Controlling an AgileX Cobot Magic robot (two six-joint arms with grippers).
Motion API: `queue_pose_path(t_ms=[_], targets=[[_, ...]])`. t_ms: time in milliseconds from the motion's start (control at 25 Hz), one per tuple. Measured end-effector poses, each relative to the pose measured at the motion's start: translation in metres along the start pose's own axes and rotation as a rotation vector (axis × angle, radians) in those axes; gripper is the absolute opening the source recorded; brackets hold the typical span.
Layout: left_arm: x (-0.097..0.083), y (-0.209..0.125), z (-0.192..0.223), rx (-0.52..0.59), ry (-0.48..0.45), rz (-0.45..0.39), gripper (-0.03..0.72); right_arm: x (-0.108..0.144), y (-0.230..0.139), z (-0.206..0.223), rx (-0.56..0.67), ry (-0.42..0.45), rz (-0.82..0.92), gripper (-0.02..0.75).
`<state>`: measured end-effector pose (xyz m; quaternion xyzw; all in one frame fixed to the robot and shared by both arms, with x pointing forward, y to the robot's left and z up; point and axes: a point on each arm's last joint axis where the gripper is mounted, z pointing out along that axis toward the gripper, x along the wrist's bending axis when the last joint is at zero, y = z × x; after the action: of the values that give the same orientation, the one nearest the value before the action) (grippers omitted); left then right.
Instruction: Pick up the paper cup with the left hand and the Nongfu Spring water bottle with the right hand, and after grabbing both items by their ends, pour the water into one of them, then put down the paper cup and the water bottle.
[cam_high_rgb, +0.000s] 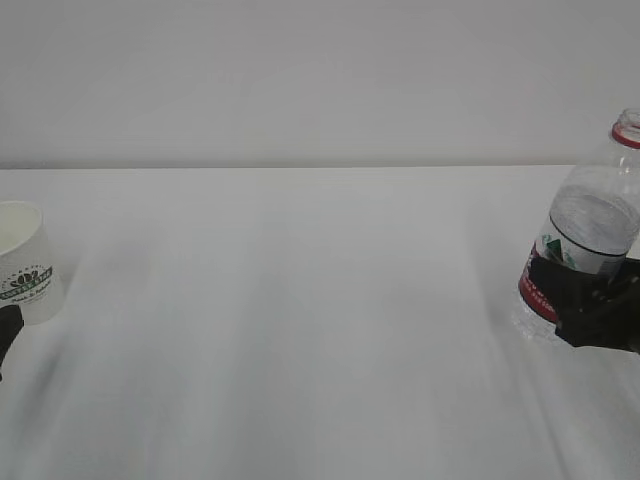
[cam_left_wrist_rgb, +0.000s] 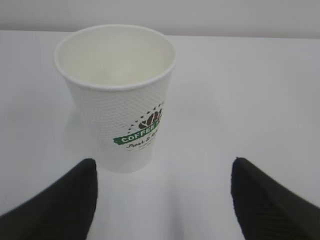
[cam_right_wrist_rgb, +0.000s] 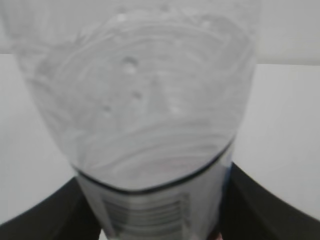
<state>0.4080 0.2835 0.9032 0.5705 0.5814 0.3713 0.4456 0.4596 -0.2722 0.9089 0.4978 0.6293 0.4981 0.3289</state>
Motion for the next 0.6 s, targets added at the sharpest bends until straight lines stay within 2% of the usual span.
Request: queue_pose_path(t_ms=[280, 600], targets=[[0.001, -0.010, 0.003, 0.060, 0.011, 0.001, 0.624, 0.000, 0.000, 0.000, 0.000, 0.002, -0.001, 0.461], [0.003, -0.012, 0.004, 0.073, 0.031, -0.006, 0.624, 0.000, 0.000, 0.000, 0.000, 0.003, 0.001, 0.461]])
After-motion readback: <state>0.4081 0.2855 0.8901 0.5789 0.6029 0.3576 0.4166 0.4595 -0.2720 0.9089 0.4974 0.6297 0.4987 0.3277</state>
